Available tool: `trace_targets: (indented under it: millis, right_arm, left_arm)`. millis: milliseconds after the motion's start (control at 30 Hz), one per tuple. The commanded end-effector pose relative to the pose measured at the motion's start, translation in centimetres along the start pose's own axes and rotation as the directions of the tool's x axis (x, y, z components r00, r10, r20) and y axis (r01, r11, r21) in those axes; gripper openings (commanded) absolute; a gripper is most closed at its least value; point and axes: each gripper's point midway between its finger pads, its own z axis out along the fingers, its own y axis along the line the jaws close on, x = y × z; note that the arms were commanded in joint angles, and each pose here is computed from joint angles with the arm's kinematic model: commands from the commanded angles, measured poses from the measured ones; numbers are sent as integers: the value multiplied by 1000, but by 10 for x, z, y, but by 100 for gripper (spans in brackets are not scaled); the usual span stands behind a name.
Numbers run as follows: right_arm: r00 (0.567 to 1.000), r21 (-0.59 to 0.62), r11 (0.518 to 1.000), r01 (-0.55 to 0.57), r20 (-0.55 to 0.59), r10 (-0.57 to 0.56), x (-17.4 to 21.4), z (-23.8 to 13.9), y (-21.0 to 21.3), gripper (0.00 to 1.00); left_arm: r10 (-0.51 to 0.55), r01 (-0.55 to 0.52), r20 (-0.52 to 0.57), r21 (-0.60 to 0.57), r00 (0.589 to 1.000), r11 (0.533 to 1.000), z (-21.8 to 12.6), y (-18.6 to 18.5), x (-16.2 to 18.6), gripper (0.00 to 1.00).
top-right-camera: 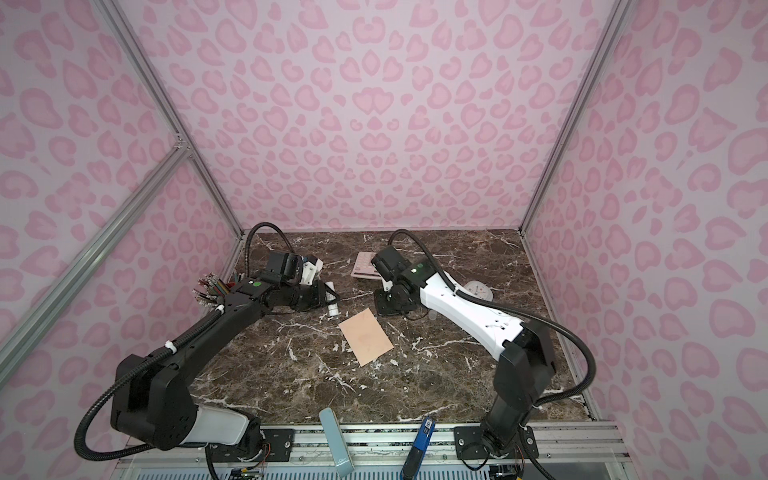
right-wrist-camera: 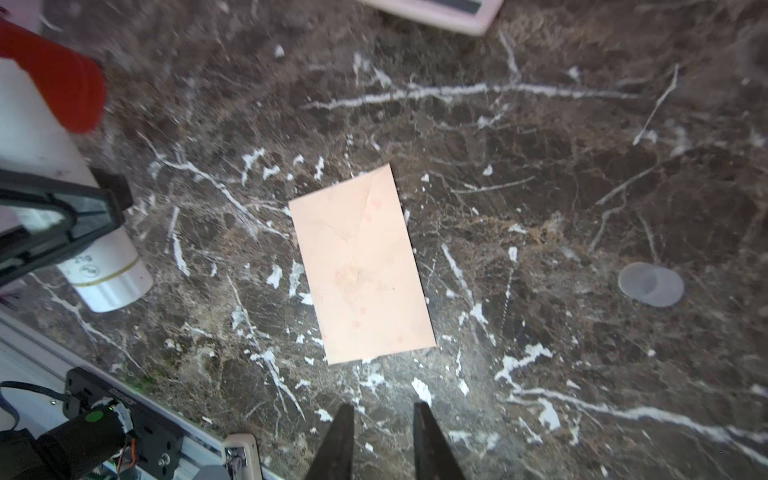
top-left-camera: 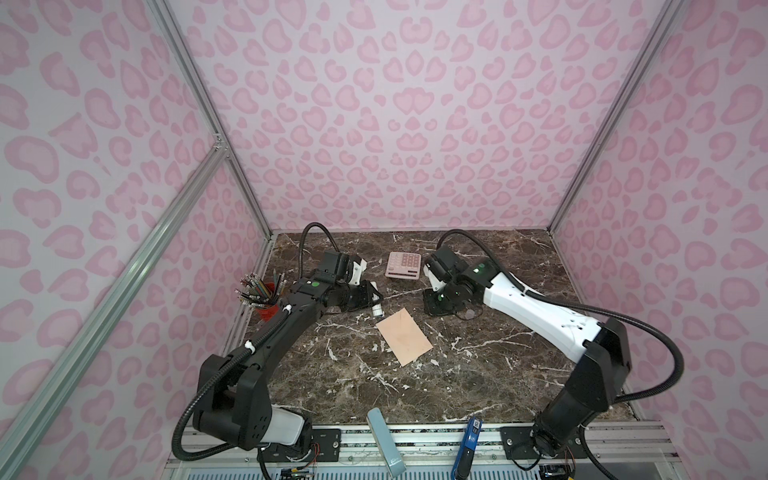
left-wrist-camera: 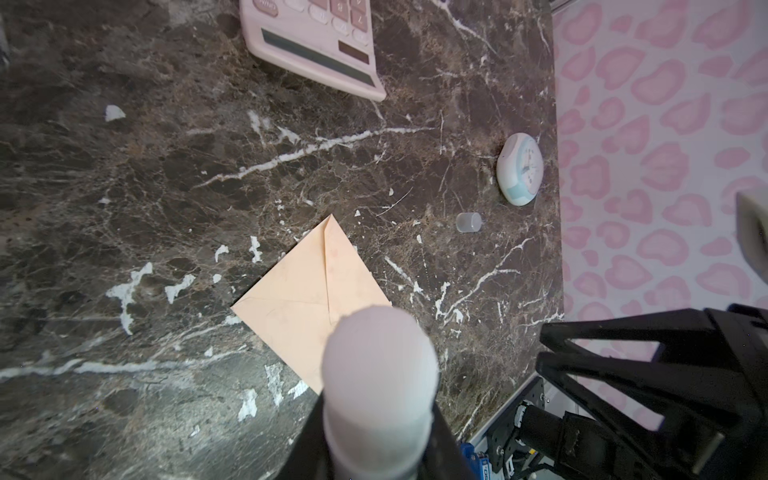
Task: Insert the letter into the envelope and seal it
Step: 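Lift the right gripper off the envelope and swing it toward the left gripper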
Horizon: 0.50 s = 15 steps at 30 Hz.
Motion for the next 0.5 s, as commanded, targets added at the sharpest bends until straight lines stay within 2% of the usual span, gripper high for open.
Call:
trace_targets:
  millis: [0, 100, 200, 367, 467]
  right_arm:
    - [975, -131, 990, 45, 222, -15, -25, -16, 13, 29]
    - [922, -213, 965, 155, 382, -64, -23, -36, 22, 30]
    - [856, -268, 935, 231, 514, -64, -21, -54, 31, 33]
    - [755, -315, 880, 355, 652, -71, -7, -70, 50, 37]
    - [697, -343, 824, 451, 712, -85, 3, -79, 68, 37]
  left_arm:
    - [31, -33, 58, 24, 998, 999, -19, -15, -6, 4]
    - [82, -93, 130, 81, 988, 992, -37, -39, -12, 4]
    - [144, -182, 216, 168, 966, 969, -52, -68, -14, 3]
    - [229, -322, 324, 272, 918, 907, -65, -107, -8, 3]
    - [281, -400, 370, 302, 886, 865, -66, -126, -1, 3]
